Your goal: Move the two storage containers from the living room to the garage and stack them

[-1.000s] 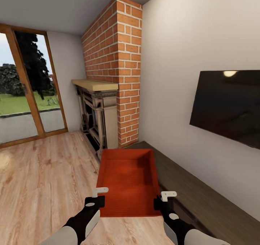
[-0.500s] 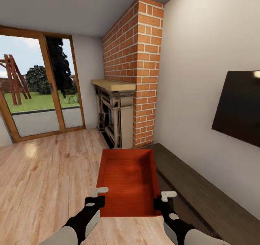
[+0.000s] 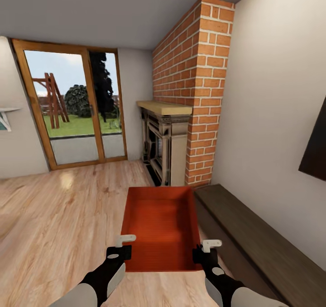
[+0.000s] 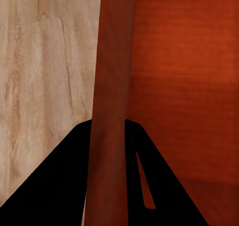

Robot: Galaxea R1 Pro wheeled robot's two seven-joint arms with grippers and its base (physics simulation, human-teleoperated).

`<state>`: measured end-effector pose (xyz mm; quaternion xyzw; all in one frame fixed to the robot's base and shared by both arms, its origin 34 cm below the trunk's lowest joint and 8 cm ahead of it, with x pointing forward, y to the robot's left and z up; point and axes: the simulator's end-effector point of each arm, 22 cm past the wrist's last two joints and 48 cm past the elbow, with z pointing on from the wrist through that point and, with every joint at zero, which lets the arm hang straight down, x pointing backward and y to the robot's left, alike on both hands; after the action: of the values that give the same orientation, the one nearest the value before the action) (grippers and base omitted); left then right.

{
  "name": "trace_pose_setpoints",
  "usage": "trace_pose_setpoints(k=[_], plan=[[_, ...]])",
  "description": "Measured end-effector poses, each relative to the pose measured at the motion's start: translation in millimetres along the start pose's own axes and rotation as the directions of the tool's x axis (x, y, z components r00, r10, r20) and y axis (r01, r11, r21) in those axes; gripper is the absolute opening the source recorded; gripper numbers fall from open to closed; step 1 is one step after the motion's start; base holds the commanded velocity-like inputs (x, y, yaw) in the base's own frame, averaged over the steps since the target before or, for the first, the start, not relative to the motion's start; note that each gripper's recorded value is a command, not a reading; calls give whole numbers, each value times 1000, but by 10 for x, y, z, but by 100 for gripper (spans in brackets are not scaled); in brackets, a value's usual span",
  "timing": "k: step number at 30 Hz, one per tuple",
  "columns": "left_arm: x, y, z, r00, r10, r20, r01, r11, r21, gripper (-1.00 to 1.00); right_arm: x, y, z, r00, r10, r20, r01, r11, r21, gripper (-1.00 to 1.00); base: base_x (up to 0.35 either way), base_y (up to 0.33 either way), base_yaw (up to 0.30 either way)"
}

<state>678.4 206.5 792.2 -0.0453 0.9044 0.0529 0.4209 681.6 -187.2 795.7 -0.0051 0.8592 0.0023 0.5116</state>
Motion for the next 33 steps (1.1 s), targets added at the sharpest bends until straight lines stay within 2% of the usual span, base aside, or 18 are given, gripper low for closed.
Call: trace_pose_setpoints(k=[33], plan=[[-101,3,-50,1000,-3,20,3,1000,1,-100,-110,0,-29,1000,-1,20,1,1000,0,-100,0,0,300]])
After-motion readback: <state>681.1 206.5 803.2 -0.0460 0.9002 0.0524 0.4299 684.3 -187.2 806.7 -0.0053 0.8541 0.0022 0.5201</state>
